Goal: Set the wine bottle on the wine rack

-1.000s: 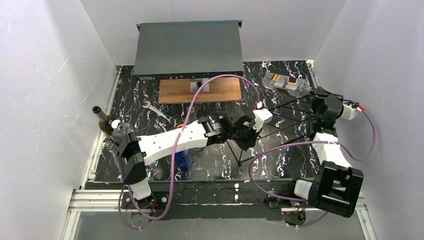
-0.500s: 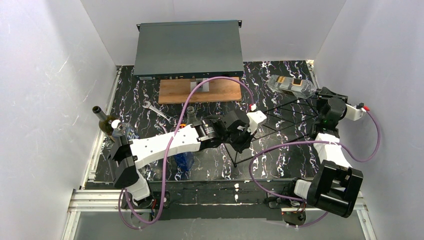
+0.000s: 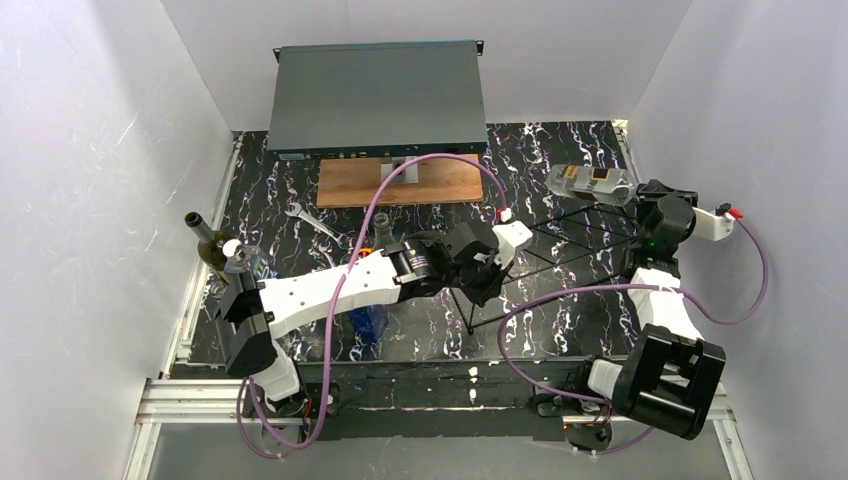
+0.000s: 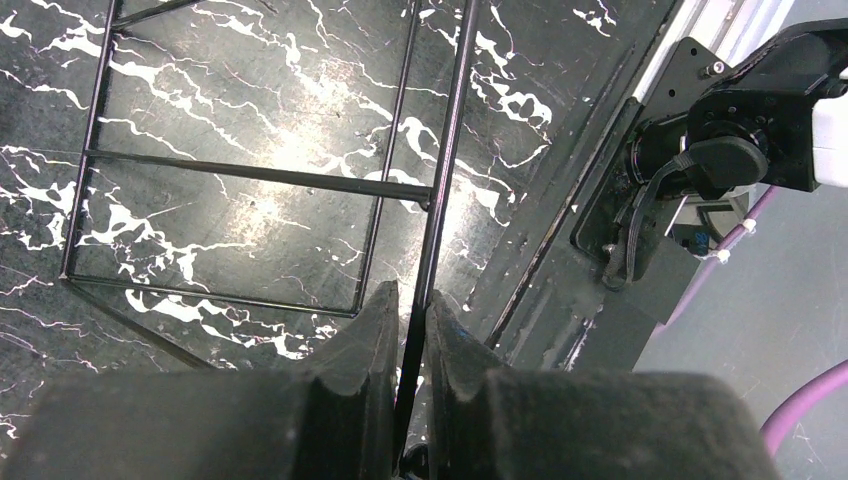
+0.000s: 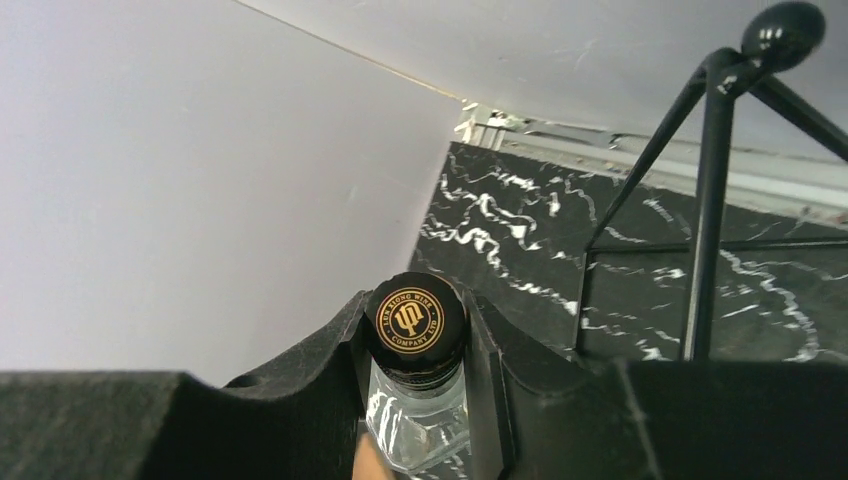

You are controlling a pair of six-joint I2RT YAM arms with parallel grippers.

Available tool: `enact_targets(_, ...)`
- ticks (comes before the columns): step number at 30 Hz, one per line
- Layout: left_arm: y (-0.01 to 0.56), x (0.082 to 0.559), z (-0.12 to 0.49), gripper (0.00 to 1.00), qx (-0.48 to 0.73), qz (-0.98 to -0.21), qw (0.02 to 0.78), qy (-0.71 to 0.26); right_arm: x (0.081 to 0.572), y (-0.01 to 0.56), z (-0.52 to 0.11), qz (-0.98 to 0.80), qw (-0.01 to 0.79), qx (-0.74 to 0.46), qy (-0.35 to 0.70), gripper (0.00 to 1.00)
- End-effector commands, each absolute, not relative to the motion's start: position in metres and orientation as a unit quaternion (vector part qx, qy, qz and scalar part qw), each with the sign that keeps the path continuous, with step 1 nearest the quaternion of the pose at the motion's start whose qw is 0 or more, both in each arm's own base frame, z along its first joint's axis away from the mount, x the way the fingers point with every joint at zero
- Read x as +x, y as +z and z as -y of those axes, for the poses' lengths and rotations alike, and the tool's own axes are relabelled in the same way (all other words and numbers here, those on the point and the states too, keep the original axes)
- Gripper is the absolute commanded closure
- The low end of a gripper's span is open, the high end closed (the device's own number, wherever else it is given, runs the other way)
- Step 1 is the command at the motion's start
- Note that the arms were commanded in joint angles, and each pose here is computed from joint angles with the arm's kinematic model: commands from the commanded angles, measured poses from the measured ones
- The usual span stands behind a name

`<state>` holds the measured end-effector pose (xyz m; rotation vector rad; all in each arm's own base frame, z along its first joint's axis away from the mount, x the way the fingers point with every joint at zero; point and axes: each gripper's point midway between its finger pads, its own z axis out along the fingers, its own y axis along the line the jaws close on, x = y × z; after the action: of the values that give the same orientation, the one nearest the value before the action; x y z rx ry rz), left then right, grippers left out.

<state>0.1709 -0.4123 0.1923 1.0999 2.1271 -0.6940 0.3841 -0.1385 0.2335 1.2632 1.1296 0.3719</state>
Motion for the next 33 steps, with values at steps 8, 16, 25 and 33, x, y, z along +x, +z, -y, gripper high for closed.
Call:
enact_targets(8, 0.193, 0.218, 0.359, 1.00, 0.277, -0.868, 0.381, -0.159, 0.379, 0.336, 0.155, -0.422, 0.768, 0.460, 0.144, 0.99)
enact_targets(16, 0.194, 0.220, 0.357, 1.00, 0.273, -0.869, 0.385, -0.149, 0.380, 0.324, 0.142, -0.476, 0.763, 0.422, 0.114, 0.99)
enact_targets(25, 0.196, 0.221, 0.357, 1.00, 0.275, -0.868, 0.386, -0.146, 0.380, 0.327, 0.145, -0.483, 0.766, 0.413, 0.093, 0.99)
enact_targets(33, 0.193, 0.225, 0.358, 1.00, 0.266, -0.873, 0.386, -0.138, 0.368, 0.382, 0.143, -0.487, 0.792, 0.366, 0.039, 0.99)
